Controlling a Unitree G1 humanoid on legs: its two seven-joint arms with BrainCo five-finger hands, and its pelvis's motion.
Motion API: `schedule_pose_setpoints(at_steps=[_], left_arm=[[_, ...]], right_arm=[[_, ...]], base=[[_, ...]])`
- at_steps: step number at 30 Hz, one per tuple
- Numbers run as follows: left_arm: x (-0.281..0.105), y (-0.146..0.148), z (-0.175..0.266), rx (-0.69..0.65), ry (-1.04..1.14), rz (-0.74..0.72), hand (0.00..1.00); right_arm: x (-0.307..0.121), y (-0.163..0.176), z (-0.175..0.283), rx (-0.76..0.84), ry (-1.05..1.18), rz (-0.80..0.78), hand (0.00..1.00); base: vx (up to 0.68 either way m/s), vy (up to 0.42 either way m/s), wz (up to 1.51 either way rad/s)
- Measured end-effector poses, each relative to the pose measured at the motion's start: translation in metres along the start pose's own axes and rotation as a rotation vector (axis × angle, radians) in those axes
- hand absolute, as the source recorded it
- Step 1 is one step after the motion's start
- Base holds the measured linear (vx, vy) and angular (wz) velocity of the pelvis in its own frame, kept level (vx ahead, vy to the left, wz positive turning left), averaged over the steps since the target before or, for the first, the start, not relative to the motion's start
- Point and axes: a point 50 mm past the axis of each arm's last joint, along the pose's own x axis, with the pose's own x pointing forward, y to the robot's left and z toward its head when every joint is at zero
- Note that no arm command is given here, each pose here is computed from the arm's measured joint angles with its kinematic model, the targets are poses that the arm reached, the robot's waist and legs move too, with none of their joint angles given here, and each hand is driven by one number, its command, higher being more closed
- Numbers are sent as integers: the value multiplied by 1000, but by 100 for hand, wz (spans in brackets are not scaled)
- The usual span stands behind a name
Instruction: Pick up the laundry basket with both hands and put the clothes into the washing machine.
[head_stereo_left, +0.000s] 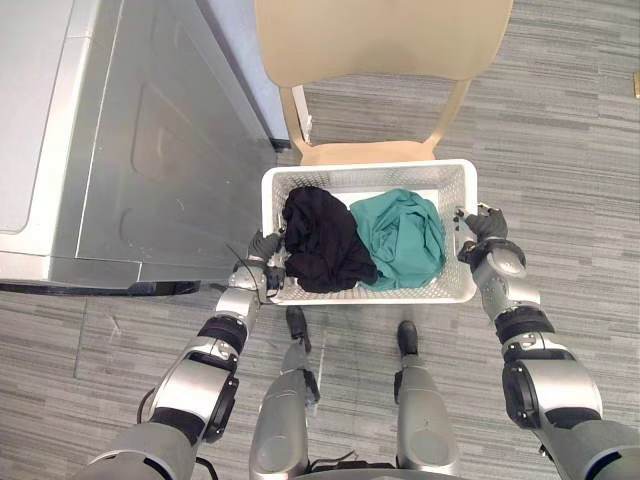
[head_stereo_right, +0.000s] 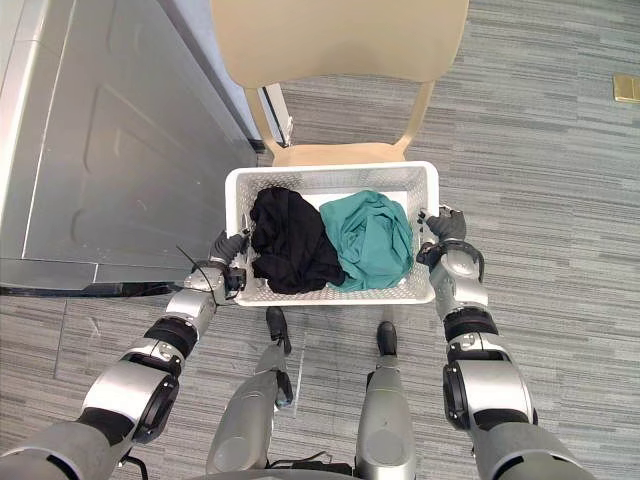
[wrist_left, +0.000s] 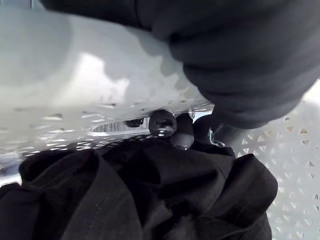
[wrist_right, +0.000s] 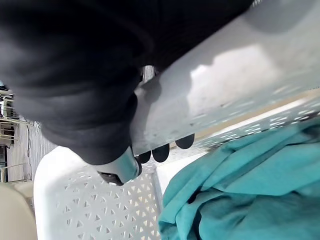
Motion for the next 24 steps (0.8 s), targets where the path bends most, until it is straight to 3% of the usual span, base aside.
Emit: schedule_pose_setpoints(at_steps=[7,13,19,24], left_arm=[[7,16,30,-13,-98,81,0],[9,35,49,53,-159,153,0],[6,67,70,110,-252,218,0],[0,85,81,81,-312,247,0]], right_arm=[[7,8,16,6,-33,11,0],[7,8,16,-29,-26,16,0],[10,-32,44,-82,-89,-71,0],[5,-67,67,-60,-165,-136,0]], base=[[3,-36,-7],[10,-42,-8],[-15,-29,-4],[-34,-35,-2]])
